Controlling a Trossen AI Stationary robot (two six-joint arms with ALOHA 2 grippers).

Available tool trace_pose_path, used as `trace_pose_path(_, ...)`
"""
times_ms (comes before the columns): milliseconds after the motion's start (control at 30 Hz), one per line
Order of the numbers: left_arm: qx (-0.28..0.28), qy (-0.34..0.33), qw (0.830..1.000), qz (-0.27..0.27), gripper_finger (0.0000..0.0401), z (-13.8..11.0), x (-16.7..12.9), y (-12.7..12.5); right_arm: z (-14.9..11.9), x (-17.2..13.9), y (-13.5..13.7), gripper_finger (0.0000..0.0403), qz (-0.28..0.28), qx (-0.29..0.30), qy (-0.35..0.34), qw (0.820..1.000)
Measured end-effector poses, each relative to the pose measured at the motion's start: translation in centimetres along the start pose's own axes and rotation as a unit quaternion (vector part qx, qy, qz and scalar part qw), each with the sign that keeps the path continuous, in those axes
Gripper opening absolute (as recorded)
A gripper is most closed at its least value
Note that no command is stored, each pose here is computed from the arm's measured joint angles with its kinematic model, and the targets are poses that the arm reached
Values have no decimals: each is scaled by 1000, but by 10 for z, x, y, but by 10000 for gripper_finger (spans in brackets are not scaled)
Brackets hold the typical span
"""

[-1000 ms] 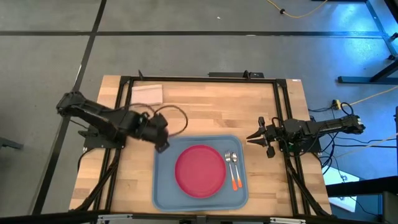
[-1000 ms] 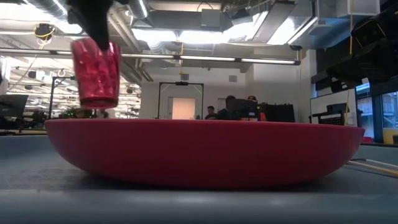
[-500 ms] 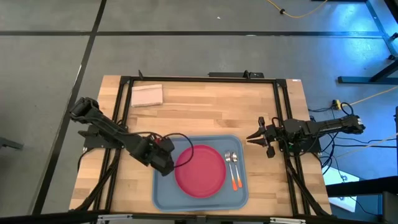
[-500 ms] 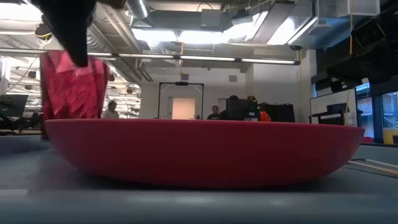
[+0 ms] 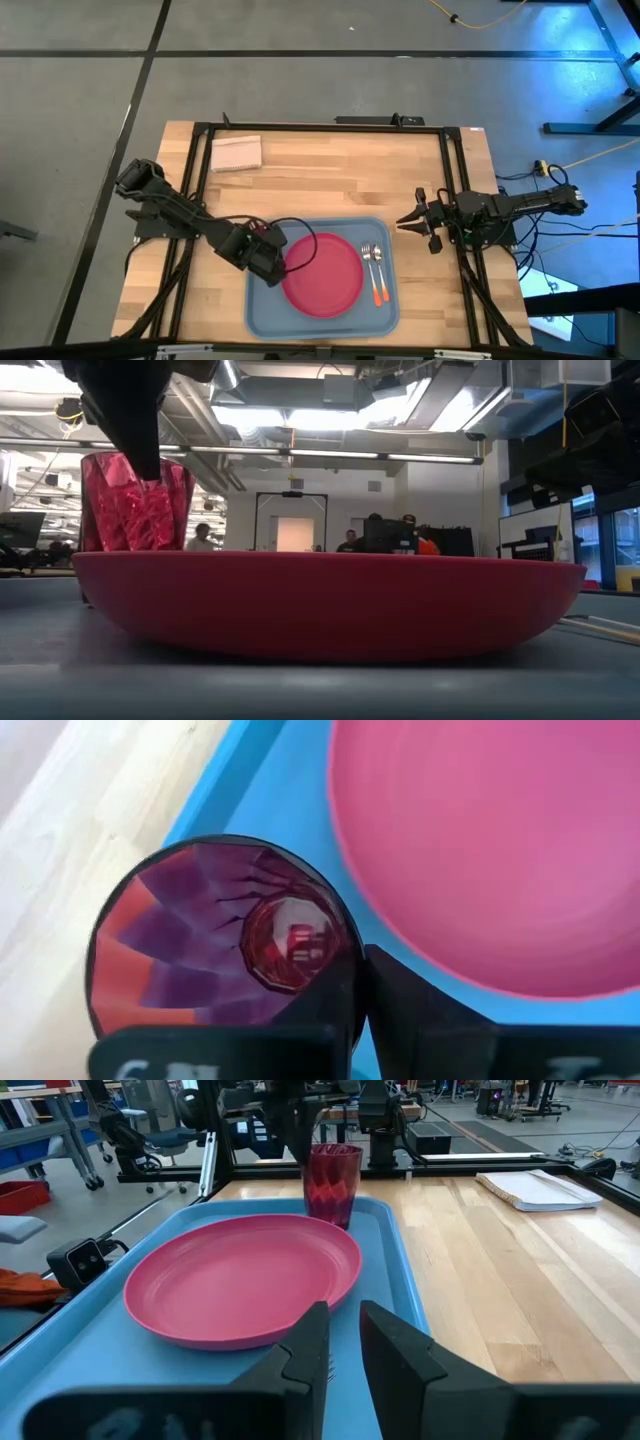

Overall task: Pick and place plate/cup/fork/spoon on tray
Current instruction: Put the red cup on the blue tray to the top left of the red plate

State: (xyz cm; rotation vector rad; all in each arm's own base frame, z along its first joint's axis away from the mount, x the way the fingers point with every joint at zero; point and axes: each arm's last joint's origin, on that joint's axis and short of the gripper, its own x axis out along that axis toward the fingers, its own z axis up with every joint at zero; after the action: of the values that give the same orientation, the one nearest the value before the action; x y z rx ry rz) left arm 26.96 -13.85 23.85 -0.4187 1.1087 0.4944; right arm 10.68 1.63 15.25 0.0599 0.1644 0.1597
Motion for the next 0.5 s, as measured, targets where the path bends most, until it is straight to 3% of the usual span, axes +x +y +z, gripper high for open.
trace_pose_path(500, -2, -2, 1000, -1, 32, 1, 0, 0, 0, 0, 0, 65, 0, 0, 0, 1000)
